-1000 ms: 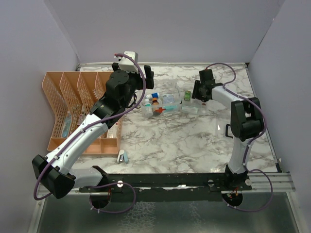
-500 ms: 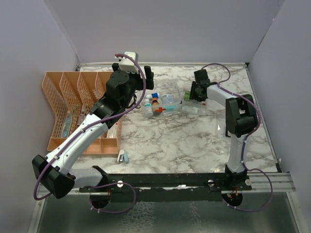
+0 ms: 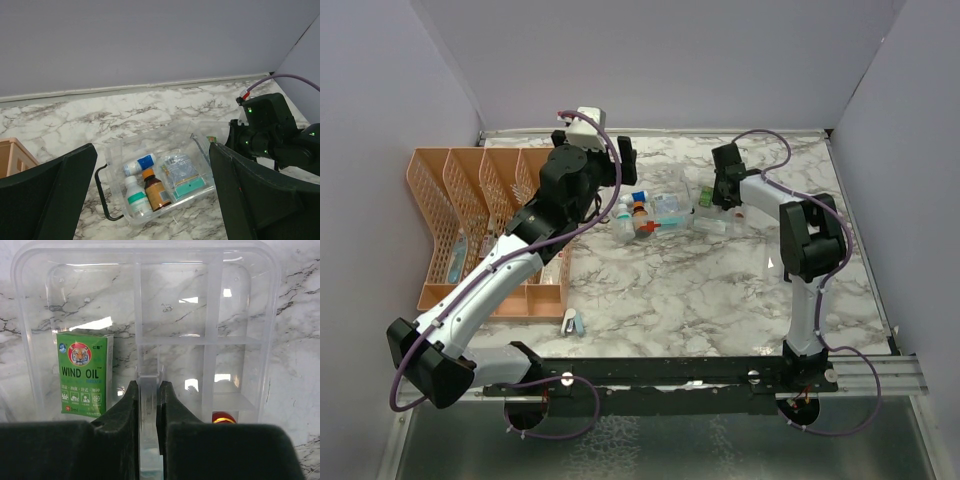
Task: Organize the medicine kit
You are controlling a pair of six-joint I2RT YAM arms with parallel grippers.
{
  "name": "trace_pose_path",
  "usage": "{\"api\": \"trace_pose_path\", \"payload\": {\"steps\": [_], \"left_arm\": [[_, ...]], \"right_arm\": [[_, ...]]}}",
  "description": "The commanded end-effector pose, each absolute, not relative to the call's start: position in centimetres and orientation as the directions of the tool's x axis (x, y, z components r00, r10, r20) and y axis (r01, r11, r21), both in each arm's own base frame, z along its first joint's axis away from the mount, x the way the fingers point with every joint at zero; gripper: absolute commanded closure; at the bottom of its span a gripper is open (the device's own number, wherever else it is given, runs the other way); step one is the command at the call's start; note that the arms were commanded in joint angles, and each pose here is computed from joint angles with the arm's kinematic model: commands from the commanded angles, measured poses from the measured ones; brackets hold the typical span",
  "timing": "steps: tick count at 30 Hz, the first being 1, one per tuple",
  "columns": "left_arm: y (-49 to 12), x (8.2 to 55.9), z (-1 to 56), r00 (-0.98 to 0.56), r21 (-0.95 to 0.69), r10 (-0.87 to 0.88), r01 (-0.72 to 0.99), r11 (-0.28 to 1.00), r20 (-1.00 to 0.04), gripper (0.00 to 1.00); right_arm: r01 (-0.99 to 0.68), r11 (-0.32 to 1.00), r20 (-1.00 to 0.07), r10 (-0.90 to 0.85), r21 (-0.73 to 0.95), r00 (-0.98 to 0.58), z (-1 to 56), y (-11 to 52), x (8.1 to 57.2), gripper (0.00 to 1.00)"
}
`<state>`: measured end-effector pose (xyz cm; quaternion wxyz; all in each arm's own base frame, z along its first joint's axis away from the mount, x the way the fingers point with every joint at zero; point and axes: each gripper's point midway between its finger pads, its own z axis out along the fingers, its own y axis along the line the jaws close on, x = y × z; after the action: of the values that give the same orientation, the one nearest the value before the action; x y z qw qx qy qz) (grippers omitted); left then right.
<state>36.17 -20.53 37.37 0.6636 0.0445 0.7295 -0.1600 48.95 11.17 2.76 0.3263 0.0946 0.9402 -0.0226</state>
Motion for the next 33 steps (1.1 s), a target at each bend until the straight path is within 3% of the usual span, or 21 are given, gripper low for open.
{"api": "trace_pose_path", "payload": {"steps": [1,9,16,23,28,33], "left_arm": [[-21.1,36.6,36.8,-0.136,-0.168,-0.134,0.282,0.945,-0.982,0.01],[-21.9,38.2,31.1,-0.324,-0.150,-0.073,0.219,0.964,-0.943,0.01],[-20.2,39.8,24.4,-0.547,-0.151,-0.071,0.102,0.983,-0.834,0.01],[-18.7,41.6,18.5,-0.700,-0.258,-0.186,-0.003,0.966,-0.690,0.18],[-19.0,42.3,16.0,-0.751,-0.216,-0.147,-0.006,0.976,-0.644,0.24],[-18.5,42.3,13.2,-0.799,-0.154,-0.113,-0.026,0.988,-0.591,0.39]], "right_arm": [[0.226,0.974,-0.610,0.158,-0.035,-0.776,2.9,10.2,48.4,0.97],[0.168,0.985,-0.649,0.101,-0.042,-0.754,6.3,10.1,48.4,0.98],[0.140,0.989,-0.672,0.074,-0.044,-0.737,7.9,9.6,48.1,0.98],[0.145,0.989,-0.678,0.085,-0.032,-0.730,8.5,8.5,48.1,0.97],[0.147,0.989,-0.685,0.095,-0.018,-0.722,8.9,8.2,48.3,0.97],[0.148,0.989,-0.688,0.100,-0.011,-0.719,9.1,8.2,48.3,0.97]]}}
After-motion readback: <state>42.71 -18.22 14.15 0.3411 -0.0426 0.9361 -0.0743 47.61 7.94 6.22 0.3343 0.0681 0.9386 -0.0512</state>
